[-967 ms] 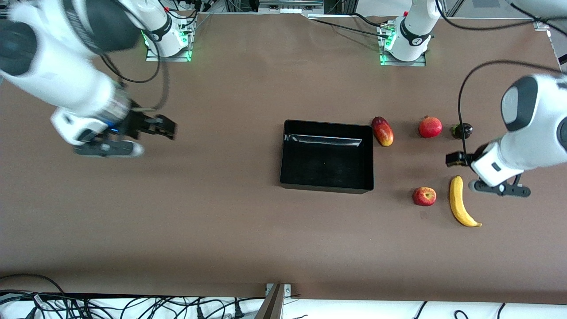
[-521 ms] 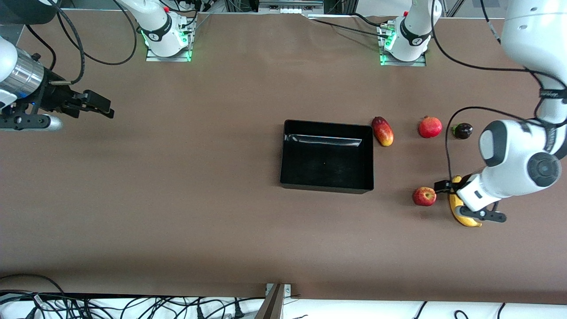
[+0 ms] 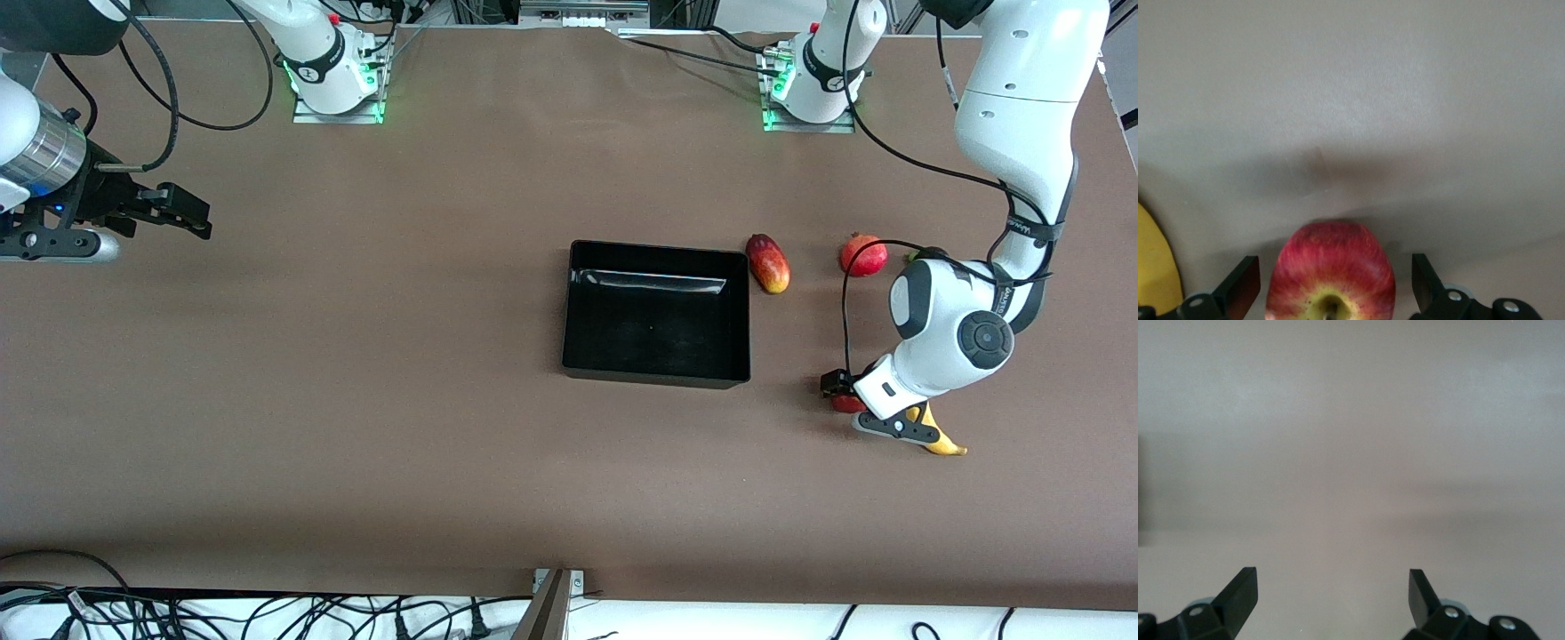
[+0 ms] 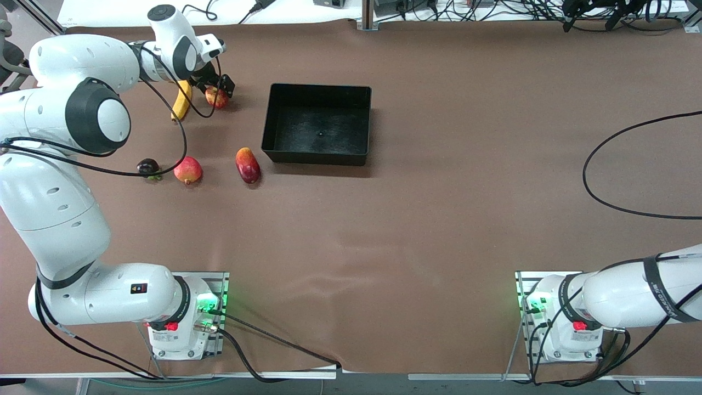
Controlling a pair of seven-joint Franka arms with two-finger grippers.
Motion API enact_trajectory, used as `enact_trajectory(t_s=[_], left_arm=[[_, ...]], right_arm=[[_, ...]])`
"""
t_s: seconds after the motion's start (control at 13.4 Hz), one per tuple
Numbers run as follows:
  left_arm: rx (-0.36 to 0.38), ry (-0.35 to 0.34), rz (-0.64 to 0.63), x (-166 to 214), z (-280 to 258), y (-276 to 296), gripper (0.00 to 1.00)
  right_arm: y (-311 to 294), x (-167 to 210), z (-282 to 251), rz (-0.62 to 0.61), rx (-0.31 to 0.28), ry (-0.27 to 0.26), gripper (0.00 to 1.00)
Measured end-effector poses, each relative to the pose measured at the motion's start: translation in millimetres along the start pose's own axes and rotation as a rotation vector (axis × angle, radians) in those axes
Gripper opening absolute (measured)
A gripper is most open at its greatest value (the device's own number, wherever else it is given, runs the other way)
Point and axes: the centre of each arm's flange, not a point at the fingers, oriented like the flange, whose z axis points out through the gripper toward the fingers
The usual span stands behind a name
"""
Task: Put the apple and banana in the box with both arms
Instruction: 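Grasp the red apple beside the banana with the left gripper, then carry the apple over the black box and lower it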
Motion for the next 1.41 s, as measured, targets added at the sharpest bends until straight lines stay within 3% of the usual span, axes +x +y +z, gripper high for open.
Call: enact_trajectory(t_s=[0.22, 0.3, 0.52, 0.67, 0.97, 1.19, 1.41], left_arm=[[0.007, -0.005, 0.047, -0.6, -0.2, 0.5, 0.71], [0.007, -0.009, 0.064, -0.5, -1.7, 1.3, 0.68], [-0.005, -0.072, 0.112, 11.2, -25.8, 23.4, 0.68], [-0.009, -0.130, 0.160, 31.3, -75.7, 61.6, 0.68], [0.017, -0.169, 0.088, 39.7, -155.2, 200.2, 0.68], [0.040, -0.212, 0.059, 14.0, -141.8, 289.6, 0.68], [0.033, -0.217, 0.059, -11.3, -91.9, 301.8, 0.68]], right_arm=[[-1.1, 0.3, -1.0, -0.003, -0.003, 0.005, 1.00], [-1.2, 0.4, -2.2, -0.003, -0.003, 0.008, 1.00], [-1.1, 0.7, -4.7, -0.003, -0.002, 0.013, 1.00], [-0.4, 1.0, -4.3, -0.001, -0.003, 0.013, 1.00], [0.3, 1.5, -3.6, 0.000, -0.003, 0.012, 1.00], [4.2, 2.7, -1.8, 0.008, -0.003, 0.009, 1.00], [5.3, 3.5, -0.5, 0.010, -0.004, 0.006, 1.00]])
